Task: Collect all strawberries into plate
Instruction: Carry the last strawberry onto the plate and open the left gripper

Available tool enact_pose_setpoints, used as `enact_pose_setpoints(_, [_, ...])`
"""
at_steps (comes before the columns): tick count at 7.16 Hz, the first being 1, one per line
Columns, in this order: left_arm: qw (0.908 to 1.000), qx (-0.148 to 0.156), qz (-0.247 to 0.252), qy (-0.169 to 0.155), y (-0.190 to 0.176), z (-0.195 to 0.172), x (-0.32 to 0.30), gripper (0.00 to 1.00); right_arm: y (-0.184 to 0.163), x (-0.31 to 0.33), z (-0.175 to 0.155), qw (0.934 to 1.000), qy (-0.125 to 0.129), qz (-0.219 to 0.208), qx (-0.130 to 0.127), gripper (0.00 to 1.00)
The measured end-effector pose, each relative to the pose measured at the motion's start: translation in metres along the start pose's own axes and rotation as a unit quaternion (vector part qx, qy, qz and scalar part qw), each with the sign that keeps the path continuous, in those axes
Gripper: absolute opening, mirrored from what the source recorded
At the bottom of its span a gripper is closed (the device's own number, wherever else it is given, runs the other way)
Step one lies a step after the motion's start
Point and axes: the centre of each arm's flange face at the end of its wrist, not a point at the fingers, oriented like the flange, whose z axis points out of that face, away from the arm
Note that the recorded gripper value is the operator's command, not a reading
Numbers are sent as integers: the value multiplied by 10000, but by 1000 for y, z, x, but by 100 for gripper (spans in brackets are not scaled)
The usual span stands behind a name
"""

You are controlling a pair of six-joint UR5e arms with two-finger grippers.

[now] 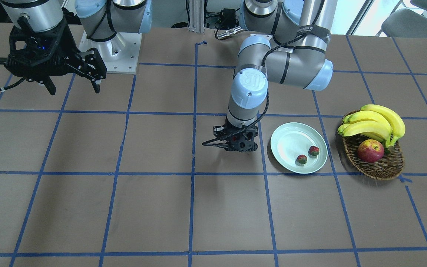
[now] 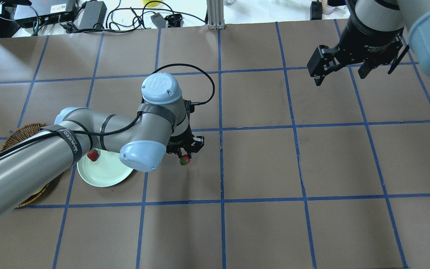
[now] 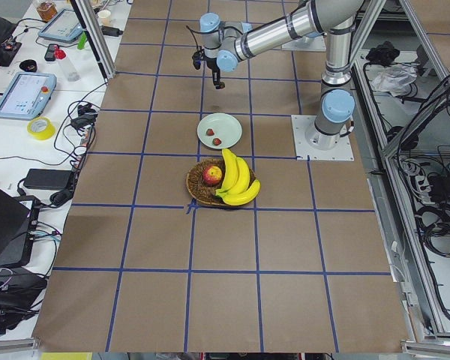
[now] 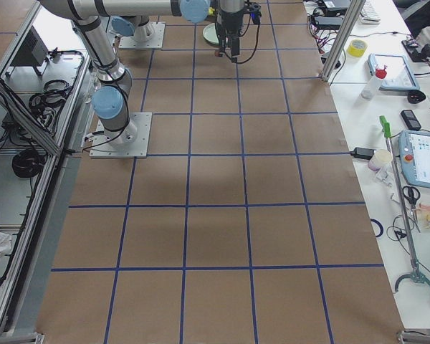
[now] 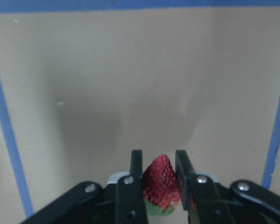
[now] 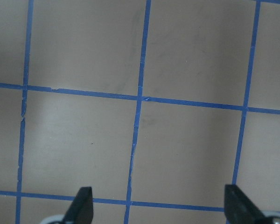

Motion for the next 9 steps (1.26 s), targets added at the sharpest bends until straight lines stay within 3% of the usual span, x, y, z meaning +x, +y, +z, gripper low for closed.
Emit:
enact_pose_setpoints(2, [9993,-366,-87,-5,-34,-23,-82,0,-1,-1,2,10000,-11,8,-15,100])
enact_pose_setpoints(4, [9975,-660,-179,-191,-43,-5,-132,2,-1,-2,2,10000,-18,18,-23,100])
enact_pose_setpoints(5, [9962,-797,-239,-267,-40,10,-144,29,-1,-2,3,10000,-19,20,-28,100])
enact_pose_setpoints(6, [9956,-849,-266,-301,-38,22,-150,99,-2,-2,4,10000,-25,18,-37,100])
enact_pose_setpoints(9, [9959,-800,-286,-321,-39,31,-153,100,-2,-4,10,10000,-45,14,-62,100])
